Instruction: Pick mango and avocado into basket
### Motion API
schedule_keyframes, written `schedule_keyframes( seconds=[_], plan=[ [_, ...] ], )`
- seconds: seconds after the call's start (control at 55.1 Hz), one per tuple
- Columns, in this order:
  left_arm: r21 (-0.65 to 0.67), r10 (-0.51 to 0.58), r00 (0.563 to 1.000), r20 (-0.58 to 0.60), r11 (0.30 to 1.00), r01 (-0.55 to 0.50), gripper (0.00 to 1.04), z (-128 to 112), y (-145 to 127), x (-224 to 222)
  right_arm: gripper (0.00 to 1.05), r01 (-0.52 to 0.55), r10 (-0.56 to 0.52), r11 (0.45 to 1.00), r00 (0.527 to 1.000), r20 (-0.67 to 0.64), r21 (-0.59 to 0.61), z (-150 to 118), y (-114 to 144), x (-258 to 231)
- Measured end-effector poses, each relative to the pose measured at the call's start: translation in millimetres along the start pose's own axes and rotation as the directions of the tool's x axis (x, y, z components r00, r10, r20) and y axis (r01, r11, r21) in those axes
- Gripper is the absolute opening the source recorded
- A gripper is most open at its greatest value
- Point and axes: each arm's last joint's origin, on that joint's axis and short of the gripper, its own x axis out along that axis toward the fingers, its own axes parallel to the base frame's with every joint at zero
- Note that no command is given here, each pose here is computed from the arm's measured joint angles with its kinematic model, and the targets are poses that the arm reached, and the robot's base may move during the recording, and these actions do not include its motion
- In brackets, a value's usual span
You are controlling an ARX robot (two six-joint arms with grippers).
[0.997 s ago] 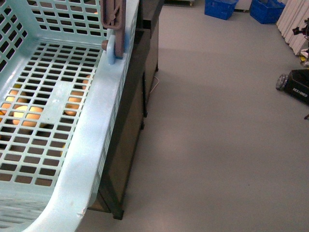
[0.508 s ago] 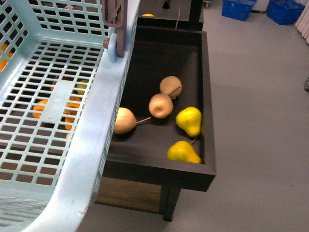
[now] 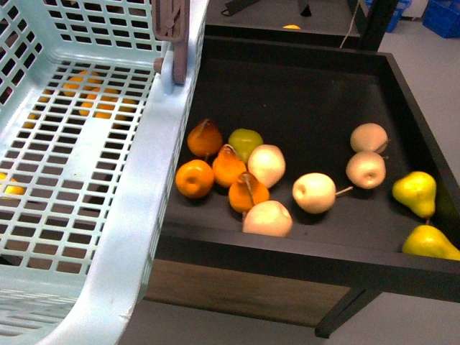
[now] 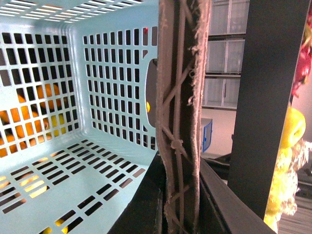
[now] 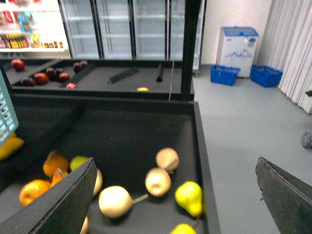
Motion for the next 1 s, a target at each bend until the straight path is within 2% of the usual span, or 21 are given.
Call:
schedule_keyframes(
  seconds=[0.997],
  plan=[
    [0.0, 0.0, 1.0, -0.002, 1.0, 0.0, 0.12, -0.1, 0.0, -0.1, 0.97, 0.001, -0.001, 1.0, 1.0, 0.0, 0.0, 0.1, 0.0, 0.0]
  ],
)
